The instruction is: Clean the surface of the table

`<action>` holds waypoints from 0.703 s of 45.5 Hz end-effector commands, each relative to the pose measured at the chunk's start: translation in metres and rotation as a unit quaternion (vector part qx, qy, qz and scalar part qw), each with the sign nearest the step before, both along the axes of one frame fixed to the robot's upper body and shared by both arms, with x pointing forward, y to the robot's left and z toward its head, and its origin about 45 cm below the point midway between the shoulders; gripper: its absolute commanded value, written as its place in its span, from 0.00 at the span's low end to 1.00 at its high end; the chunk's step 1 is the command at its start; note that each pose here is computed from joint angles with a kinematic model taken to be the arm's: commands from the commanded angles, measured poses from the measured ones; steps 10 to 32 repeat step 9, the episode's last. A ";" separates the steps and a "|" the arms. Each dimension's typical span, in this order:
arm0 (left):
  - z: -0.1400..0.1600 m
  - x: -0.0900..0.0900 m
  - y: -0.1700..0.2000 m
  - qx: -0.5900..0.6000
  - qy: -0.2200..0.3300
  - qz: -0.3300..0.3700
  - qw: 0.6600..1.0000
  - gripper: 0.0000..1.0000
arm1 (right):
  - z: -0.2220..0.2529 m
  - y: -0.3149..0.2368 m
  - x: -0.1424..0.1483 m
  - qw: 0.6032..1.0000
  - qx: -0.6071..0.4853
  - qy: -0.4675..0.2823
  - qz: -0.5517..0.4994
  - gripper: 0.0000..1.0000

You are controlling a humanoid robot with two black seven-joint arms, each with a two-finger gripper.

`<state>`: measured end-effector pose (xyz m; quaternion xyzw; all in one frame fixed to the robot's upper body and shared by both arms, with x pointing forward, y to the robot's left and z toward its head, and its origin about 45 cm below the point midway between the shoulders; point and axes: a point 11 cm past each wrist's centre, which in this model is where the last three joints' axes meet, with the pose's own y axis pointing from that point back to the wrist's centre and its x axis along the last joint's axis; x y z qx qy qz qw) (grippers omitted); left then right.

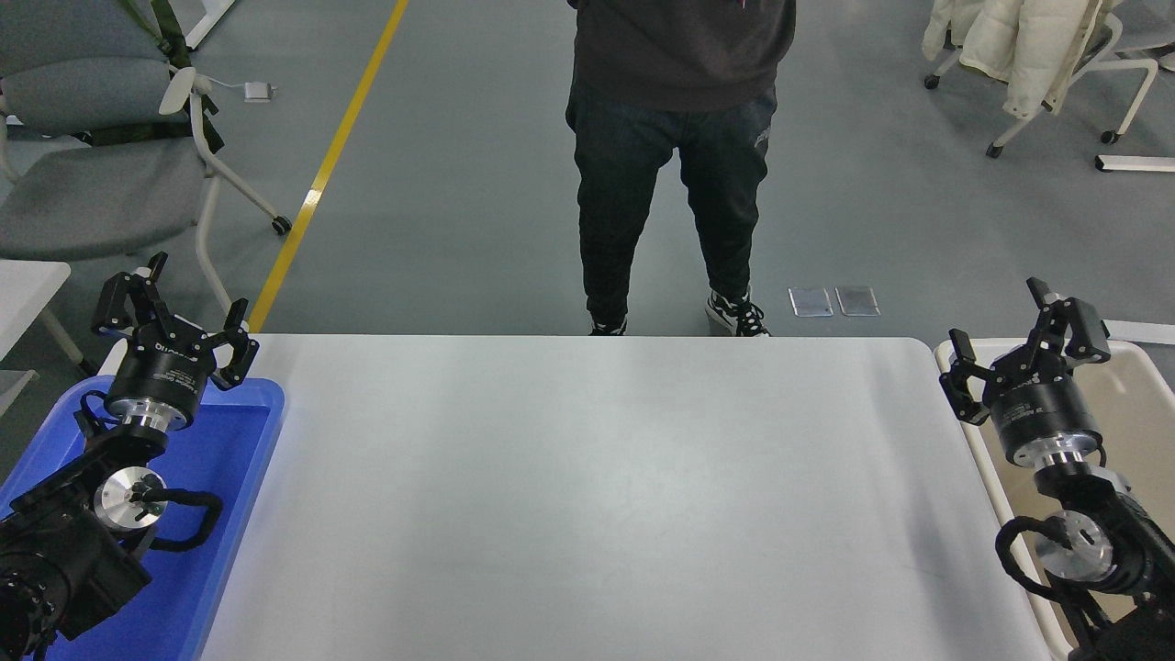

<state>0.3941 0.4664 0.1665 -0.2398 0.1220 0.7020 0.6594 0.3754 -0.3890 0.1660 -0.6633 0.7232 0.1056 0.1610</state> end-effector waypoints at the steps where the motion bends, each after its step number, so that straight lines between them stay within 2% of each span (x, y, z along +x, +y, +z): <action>1: 0.000 0.000 0.000 0.000 0.000 -0.001 1.000 1.00 | -0.006 0.026 0.007 1.000 -0.004 0.002 0.029 1.00; 6: 0.000 0.000 0.000 0.000 0.000 0.000 1.000 1.00 | -0.003 0.027 0.018 1.000 -0.003 0.001 0.024 1.00; 32: 0.000 0.000 0.000 0.000 0.000 0.000 1.000 1.00 | -0.005 0.024 0.018 1.000 -0.003 0.005 0.019 1.00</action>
